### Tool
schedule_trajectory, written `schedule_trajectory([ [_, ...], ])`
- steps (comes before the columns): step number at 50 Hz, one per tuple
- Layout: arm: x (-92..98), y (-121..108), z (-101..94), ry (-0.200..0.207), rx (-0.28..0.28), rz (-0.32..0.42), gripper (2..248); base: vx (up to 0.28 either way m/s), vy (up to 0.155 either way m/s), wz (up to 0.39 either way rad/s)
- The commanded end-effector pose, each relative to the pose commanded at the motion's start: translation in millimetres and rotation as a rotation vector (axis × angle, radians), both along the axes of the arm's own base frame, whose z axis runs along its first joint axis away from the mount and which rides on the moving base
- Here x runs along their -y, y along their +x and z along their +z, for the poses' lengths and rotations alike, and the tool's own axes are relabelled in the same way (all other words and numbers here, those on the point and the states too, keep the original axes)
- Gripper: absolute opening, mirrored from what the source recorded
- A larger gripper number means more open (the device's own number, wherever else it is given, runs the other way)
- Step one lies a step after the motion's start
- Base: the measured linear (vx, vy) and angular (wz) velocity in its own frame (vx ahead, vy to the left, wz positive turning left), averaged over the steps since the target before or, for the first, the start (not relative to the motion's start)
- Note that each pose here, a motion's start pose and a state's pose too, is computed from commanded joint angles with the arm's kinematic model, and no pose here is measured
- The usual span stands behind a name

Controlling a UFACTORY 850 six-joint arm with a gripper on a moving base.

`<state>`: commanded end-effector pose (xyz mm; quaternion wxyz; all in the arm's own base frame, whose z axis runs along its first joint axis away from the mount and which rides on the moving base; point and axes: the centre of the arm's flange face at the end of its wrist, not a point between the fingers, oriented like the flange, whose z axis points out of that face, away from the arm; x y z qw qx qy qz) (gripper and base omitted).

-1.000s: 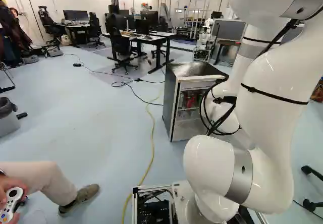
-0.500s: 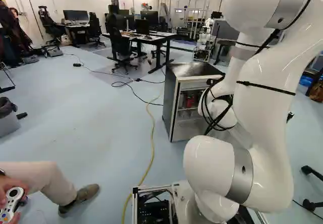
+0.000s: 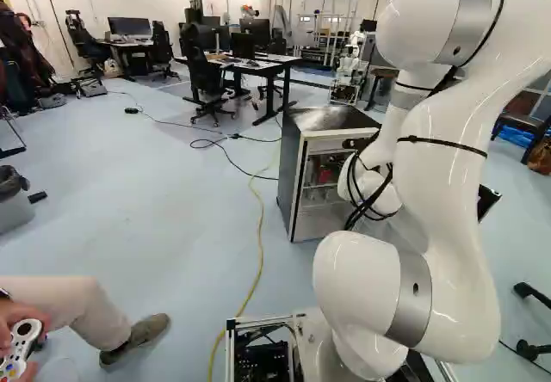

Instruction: Grab a drink from the fridge

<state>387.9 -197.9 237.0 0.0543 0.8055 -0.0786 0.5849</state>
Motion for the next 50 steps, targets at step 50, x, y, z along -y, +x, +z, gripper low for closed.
schedule_trajectory([
  [50,4.4,16,-60.8,0.046,-0.069,0.067,247,0.0,0.0,0.0],
])
